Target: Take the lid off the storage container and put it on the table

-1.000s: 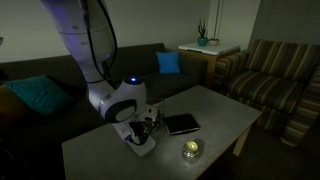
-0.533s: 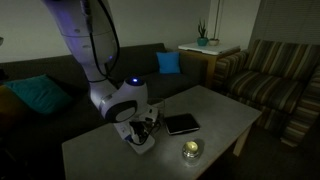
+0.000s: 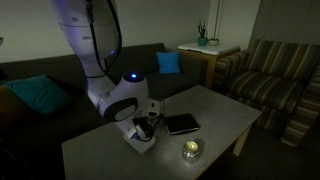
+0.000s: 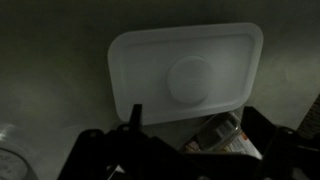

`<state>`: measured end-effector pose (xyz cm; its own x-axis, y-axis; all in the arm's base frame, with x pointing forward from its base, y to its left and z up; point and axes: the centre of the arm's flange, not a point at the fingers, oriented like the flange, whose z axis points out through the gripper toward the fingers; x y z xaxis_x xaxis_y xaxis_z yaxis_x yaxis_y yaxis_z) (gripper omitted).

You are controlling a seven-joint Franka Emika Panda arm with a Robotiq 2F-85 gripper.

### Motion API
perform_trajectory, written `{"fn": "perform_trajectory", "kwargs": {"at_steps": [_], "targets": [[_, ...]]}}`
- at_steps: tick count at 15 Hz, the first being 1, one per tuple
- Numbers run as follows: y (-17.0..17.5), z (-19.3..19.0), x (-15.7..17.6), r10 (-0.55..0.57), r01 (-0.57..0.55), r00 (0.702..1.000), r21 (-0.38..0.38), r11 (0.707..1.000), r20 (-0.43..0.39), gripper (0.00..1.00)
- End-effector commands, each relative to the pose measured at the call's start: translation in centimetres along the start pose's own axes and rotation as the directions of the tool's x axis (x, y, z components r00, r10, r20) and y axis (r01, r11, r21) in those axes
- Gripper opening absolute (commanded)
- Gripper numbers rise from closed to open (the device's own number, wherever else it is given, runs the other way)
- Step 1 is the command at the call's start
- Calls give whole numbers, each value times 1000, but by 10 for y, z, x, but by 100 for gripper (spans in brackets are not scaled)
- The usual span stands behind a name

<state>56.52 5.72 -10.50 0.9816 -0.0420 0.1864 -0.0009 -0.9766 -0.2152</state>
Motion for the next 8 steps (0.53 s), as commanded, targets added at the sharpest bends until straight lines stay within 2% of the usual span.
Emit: {"fn": "perform_trajectory", "kwargs": {"at_steps": [1, 4, 8], "targets": [[-9, -87, -2, -122, 123, 992, 40, 992, -25, 100], [-31, -135, 13, -219, 221, 975, 64, 973, -44, 100], [-52, -177, 26, -294, 300, 953, 89, 950, -76, 100]]}}
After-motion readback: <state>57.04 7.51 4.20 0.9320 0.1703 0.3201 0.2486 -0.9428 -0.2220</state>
